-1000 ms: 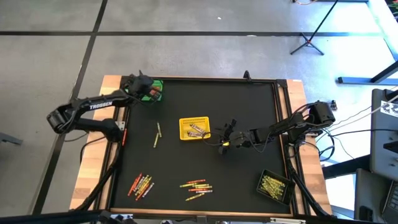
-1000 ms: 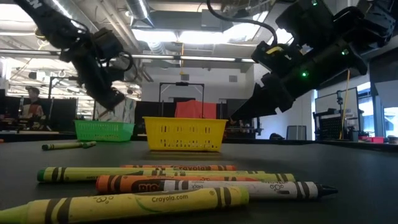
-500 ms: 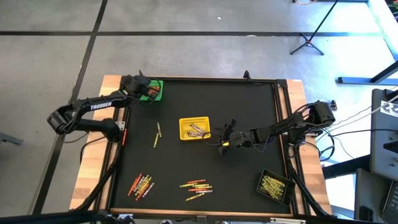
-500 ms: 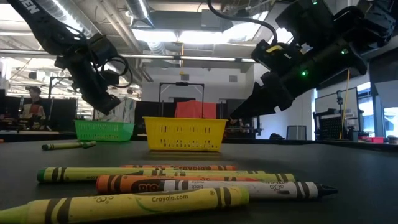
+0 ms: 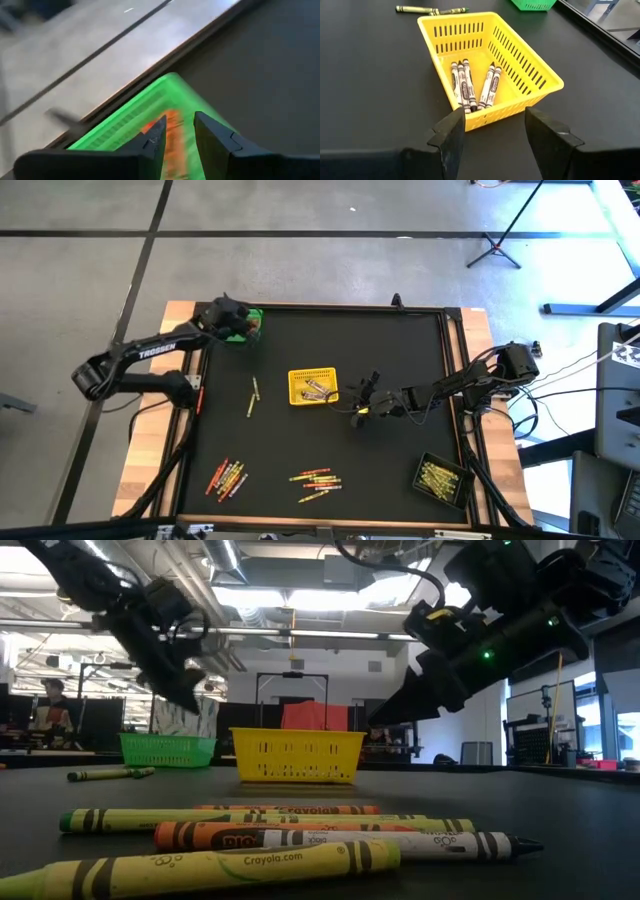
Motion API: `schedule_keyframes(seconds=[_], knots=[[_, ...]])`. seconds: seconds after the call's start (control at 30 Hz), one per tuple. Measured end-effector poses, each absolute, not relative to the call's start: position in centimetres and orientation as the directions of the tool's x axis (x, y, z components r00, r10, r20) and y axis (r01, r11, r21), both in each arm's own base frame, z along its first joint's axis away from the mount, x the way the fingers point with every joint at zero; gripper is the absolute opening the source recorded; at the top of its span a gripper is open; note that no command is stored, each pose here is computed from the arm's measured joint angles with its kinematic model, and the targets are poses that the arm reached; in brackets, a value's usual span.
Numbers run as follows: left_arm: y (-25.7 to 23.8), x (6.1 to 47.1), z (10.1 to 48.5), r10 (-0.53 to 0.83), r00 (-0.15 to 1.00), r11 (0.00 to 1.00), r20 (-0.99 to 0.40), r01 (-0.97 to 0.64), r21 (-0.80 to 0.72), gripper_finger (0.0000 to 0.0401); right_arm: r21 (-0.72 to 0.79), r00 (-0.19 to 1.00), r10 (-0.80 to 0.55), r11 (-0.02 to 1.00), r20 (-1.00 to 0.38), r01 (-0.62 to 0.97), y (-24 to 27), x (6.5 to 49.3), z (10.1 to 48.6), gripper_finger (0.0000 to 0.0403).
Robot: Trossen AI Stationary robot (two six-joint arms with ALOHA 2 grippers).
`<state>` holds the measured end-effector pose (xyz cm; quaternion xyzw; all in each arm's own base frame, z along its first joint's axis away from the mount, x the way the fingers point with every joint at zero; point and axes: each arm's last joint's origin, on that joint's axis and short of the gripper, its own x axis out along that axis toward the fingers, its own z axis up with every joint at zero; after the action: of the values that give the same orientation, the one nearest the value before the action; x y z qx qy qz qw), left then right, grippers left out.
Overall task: Sort crayons
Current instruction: Put the green crayon into the black bin
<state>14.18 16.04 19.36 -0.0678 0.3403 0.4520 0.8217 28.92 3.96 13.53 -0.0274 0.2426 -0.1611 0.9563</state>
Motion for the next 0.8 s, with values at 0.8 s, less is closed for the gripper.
schedule_keyframes(seconds=[0.8], knots=[[2.7, 17.3, 19.5, 0.024, 0.535, 0.820, -0.844, -0.493, -0.289, 0.0086, -0.123, 0.836, -0.313, 0.949, -0.451, 0.289, 4.0, 29.0, 13.6, 0.0202]])
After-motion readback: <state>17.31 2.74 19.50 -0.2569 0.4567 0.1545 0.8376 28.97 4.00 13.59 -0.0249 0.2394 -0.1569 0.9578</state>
